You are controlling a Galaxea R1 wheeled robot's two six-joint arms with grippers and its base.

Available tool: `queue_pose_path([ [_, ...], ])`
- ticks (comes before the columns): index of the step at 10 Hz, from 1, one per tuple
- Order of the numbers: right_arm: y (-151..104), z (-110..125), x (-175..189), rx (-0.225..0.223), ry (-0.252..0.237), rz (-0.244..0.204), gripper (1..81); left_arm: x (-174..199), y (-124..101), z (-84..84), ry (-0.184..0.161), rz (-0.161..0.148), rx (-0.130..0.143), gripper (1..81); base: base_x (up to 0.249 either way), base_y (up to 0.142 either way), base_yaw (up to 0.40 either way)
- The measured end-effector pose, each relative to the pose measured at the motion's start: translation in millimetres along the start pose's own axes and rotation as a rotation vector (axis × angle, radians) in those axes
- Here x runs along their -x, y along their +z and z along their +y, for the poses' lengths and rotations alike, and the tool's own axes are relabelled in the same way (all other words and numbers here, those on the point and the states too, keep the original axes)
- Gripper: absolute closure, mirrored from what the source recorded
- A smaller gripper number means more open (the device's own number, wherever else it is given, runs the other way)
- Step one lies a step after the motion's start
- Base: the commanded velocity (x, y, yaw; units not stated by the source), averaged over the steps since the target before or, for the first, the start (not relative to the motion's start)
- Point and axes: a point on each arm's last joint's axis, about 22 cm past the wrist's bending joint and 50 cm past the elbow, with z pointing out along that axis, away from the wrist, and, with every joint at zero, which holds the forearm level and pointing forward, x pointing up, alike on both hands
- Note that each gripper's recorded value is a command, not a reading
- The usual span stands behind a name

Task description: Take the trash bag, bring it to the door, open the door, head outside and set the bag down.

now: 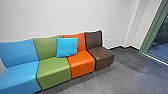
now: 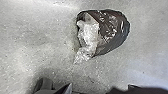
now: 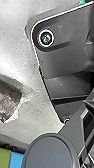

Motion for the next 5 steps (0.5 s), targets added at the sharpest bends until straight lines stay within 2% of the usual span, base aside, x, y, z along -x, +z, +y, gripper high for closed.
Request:
queue_pose_path([
  [2, 13, 9, -14, -0.003, -0.017, 0.020, 1.0, -22, 8, 5.2, 0.003, 0.026, 0.013, 1.0, 0.000, 0.000, 0.000],
  [4, 18, 31, -26, 0.015, -0.031, 0.040, 1.0, -33, 16, 6.7, 0.014, 0.022, 0.024, 1.0, 0.000, 0.000, 0.000],
  [5, 19, 45, -33, 0.029, -0.038, 0.053, 1.0, -42, 22, 13.9, 0.027, 0.036, 0.038, 1.0, 0.000, 0.000, 0.000],
])
